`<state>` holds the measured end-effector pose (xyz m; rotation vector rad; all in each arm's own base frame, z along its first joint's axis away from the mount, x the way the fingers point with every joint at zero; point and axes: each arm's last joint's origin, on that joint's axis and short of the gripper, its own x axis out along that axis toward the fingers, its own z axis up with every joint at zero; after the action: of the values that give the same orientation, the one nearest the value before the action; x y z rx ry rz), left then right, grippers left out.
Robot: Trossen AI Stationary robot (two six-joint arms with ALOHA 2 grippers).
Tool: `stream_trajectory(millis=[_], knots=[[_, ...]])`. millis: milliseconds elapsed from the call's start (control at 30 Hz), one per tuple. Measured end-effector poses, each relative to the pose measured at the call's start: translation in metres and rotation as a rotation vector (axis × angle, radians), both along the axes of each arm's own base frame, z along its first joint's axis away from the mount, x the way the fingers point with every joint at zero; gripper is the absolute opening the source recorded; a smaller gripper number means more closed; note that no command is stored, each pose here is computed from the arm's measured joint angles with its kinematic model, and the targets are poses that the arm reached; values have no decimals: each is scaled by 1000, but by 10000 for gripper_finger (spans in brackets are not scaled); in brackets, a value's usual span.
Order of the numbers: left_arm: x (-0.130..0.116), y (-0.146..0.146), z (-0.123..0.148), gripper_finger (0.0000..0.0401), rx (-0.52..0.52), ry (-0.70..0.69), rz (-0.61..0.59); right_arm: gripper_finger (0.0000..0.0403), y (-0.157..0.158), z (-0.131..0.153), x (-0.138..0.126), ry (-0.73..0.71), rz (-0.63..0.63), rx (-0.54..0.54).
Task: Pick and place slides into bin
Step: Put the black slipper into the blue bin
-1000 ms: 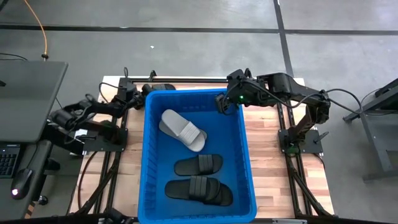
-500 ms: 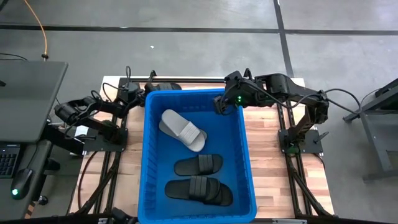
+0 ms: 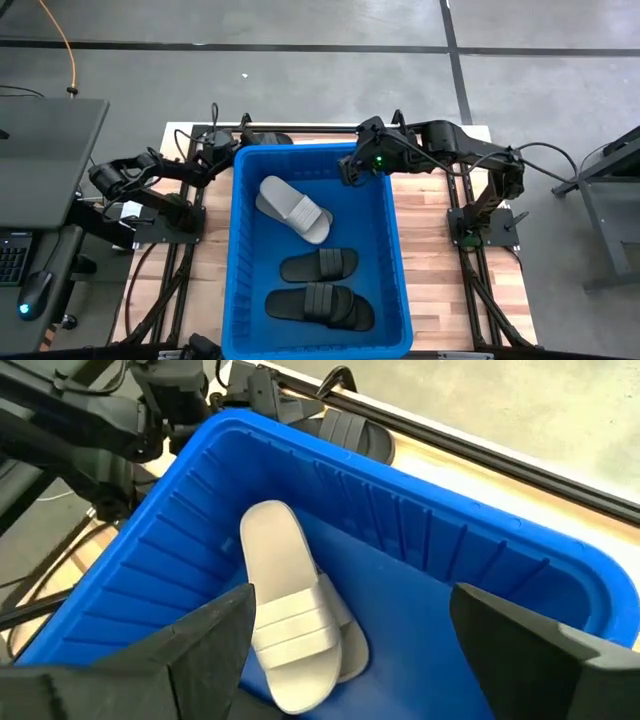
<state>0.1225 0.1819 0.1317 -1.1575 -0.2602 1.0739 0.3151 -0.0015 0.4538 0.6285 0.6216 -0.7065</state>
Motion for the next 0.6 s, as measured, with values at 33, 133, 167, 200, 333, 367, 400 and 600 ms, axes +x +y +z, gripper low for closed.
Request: stream_trajectory(millis=[33, 133, 167, 200, 333, 367, 400, 600], knots=[[2, 1, 1, 317, -6, 12, 7, 321, 0, 0, 0, -3, -1, 1], [7, 4, 2, 317, -55, 43, 22, 321, 0, 0, 0, -4, 0, 1], [7, 5, 3, 317, -45, 52, 22, 321, 1, 0, 0, -5, 2, 5], [7, 5, 3, 315, -33, 69, 20, 321, 1, 0, 0, -7, 0, 9], [7, 4, 1, 287, -42, 108, 15, 321, 3, 1, 1, -23, 0, 14], [6, 4, 0, 273, -47, 123, 10, 321, 3, 1, 1, -22, 1, 13], [6, 3, -2, 257, -51, 141, 4, 321, 3, 1, 1, -23, 1, 13], [7, 3, -1, 86, -26, 171, -52, 321, 3, 3, 3, -41, 12, 3]])
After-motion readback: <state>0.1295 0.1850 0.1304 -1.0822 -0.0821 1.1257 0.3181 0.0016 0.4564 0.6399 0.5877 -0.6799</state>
